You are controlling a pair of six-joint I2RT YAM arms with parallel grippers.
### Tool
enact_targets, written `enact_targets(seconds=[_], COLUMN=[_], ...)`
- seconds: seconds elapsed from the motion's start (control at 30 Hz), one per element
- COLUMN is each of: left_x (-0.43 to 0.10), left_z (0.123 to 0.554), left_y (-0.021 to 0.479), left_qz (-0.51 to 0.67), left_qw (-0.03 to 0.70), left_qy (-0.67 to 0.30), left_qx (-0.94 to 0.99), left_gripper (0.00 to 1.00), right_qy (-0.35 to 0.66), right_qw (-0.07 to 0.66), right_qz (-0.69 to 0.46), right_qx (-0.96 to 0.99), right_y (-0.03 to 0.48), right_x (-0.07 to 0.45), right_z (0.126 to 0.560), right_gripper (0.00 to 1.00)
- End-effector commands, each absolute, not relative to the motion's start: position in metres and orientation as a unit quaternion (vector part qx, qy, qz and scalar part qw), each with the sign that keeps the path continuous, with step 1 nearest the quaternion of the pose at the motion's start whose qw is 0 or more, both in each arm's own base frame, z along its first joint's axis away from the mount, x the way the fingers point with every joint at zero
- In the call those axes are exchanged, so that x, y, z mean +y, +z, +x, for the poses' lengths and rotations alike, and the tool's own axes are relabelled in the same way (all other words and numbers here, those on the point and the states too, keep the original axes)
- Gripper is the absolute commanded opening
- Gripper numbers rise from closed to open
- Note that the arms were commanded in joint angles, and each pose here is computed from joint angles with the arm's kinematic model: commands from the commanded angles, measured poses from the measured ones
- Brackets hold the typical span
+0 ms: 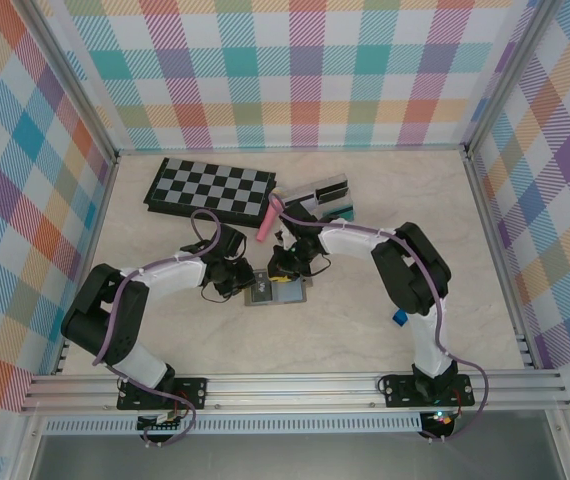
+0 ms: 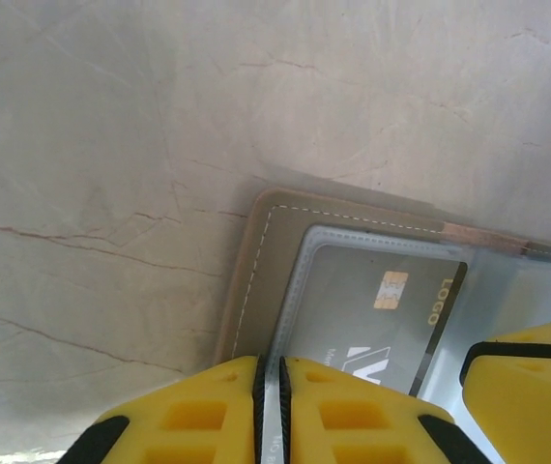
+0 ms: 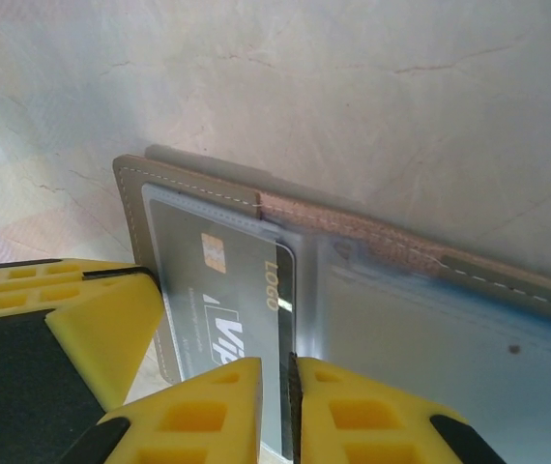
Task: Take the credit cards out of the card holder
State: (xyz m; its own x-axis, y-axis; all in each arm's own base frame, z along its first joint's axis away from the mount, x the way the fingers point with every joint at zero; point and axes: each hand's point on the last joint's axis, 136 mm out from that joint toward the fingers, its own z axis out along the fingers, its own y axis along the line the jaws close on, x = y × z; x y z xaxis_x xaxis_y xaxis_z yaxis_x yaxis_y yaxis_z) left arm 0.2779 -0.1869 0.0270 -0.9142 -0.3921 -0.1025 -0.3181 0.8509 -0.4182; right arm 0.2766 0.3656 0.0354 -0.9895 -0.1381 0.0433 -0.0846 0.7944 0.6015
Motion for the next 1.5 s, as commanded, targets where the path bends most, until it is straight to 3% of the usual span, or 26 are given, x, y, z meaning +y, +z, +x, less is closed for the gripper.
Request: enact_targets(seconds=[0.0, 1.03, 1.47], left_x=[-0.180, -0.176, -0.173], left_z=[0.269, 0.259, 0.258], left_y=[0.018, 0.008, 0.010], left_qz=[-0.186, -0.188, -0.189], left_qw=[0.085, 0.073, 0.077], left_qy=[-0.180, -0.175, -0.170], left_qx=[0.962, 0.964, 0.964], left_gripper=[0.14, 0.05, 0.03], right_qy=[-0.316, -0.344, -0.336], right_qw=[0.053, 0.082, 0.069], right_qz=[0.070, 0.068, 0.070], right_qx=[-0.945, -0.933, -0.937], right_y=[0.033, 0.026, 0.030], right_x=[0.370, 0.380, 0.374], right_z=[0.274, 0.268, 0.268], right_gripper=[0.17, 0.15, 0.07])
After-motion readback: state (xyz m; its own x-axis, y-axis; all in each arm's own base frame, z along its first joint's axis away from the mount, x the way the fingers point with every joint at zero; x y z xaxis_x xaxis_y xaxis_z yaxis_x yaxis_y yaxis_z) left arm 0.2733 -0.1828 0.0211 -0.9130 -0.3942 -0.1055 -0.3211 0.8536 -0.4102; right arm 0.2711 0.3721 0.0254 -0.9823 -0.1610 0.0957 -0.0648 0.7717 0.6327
